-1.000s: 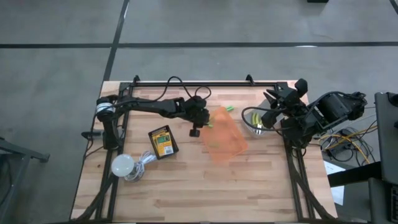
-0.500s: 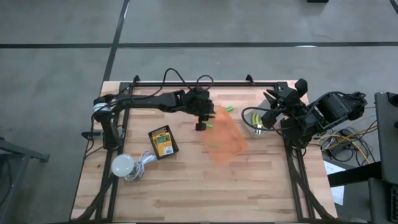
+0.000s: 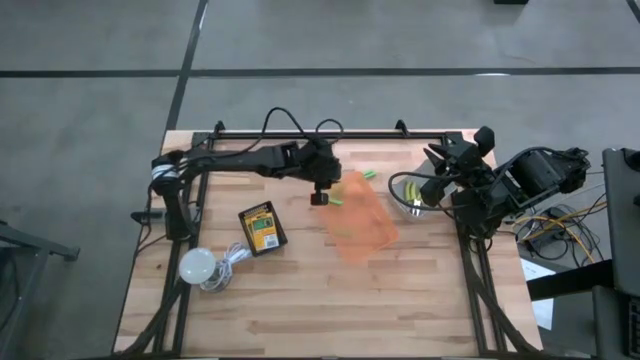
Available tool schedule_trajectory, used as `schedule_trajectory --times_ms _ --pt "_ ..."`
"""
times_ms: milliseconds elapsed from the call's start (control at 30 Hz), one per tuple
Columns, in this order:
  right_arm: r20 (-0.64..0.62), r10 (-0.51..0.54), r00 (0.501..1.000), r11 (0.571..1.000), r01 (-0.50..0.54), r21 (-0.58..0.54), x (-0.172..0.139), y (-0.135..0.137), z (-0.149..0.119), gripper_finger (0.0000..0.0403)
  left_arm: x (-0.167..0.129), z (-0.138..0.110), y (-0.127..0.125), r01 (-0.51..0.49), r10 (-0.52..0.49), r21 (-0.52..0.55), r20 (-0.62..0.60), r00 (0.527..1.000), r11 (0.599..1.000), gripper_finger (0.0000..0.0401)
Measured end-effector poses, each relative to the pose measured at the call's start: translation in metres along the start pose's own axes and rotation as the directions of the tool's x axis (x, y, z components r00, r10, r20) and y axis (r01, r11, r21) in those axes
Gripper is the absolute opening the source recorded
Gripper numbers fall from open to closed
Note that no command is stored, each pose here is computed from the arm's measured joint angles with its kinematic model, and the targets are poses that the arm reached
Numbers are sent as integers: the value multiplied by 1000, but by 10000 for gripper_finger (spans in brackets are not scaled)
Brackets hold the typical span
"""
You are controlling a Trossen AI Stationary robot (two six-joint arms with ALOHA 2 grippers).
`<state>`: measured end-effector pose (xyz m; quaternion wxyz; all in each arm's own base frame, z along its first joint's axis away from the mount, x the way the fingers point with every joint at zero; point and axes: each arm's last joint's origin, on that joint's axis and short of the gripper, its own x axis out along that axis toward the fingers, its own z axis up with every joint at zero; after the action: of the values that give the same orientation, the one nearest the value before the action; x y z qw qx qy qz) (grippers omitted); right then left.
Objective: Pick & Place School Supplies
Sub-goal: Move the orange bin to the top left of the table
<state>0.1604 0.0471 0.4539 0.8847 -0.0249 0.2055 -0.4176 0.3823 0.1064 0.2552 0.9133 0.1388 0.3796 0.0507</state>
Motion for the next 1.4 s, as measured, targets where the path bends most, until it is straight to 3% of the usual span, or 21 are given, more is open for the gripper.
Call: schedule_trajectory --times_ms 167,300,833,1233,1400 --pt "0 0 1000 1000 0 0 0 0 0 57 9 -20 -9 26 -26 -13 -69 997 1000 90" --pt "0 0 1000 1000 0 0 0 0 0 57 13 -32 -10 -21 19 -10 -124 992 1000 90" --pt "1 0 1000 1000 0 3 0 0 0 57 18 -47 -16 2 -5 -13 -177 984 1000 88" --pt "1 0 1000 1000 0 10 0 0 0 57 19 -47 -15 -6 2 -25 -178 984 1000 12" --pt "1 1 1000 1000 -1 10 0 0 0 57 19 -48 -14 -20 14 -28 -186 982 999 7"
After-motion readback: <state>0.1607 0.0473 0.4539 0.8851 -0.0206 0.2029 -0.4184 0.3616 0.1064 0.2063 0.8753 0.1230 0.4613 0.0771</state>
